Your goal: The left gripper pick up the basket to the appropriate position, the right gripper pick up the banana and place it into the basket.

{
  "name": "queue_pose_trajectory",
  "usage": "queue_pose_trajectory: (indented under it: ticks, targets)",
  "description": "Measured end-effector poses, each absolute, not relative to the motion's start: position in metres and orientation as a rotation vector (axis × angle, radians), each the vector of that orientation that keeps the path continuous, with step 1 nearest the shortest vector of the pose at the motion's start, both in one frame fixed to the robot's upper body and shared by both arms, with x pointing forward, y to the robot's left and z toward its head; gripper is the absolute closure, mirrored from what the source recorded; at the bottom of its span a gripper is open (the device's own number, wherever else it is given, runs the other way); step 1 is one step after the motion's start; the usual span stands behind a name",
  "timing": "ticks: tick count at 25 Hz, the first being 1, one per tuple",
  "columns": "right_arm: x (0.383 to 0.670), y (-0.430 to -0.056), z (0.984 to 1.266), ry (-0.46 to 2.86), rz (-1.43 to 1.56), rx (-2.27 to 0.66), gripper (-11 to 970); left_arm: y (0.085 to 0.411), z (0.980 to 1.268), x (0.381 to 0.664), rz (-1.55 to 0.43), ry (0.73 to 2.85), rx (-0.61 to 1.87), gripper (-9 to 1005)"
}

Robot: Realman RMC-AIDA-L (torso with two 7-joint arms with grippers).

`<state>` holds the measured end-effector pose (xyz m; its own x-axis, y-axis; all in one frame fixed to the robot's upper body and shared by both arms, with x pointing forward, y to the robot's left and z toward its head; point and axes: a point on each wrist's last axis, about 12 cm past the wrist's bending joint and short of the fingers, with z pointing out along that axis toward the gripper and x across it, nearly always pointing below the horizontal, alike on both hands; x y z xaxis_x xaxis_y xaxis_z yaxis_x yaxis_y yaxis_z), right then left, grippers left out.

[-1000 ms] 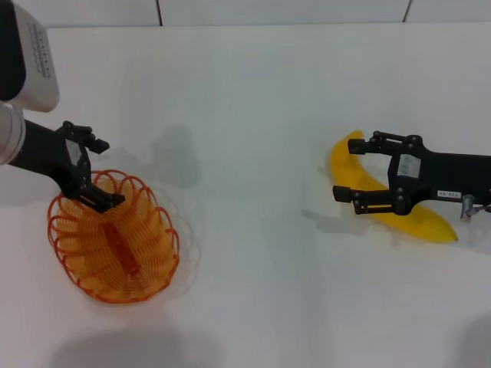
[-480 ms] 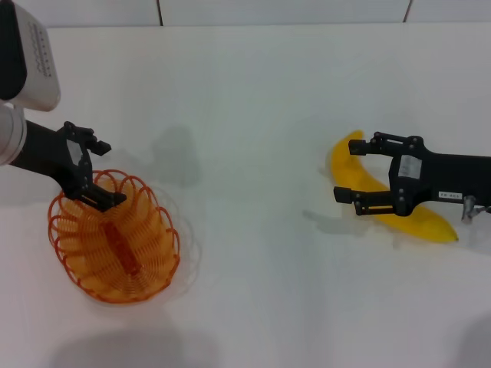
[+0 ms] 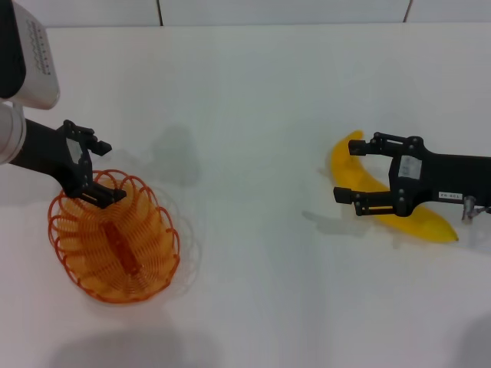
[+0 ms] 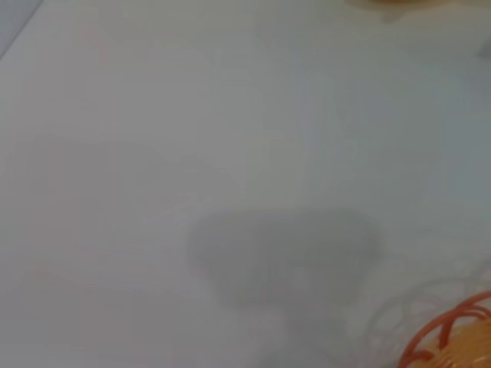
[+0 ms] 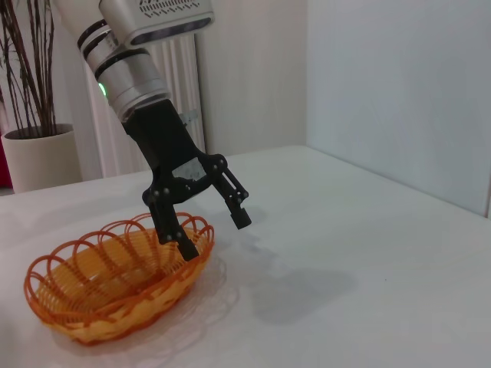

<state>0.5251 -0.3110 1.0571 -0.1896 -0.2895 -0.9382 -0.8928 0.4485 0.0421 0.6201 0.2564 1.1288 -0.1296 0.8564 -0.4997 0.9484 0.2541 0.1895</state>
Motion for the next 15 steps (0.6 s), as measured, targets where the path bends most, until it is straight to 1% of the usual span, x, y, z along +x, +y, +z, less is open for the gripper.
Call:
queue_pose_trajectory:
  ticks: [8,15]
  targets:
    - [0.5252,-0.3111,1.0572,1.719,0.769,-1.027,86,0.2563,1.1289,0.6202,-0.233,2.014,1.638,110]
    - [0.5251,-0.3116,1.0568,1.722,0.766,-1.025,88,0.2554,1.1271,0.6207,-0.218,2.004,1.626,169]
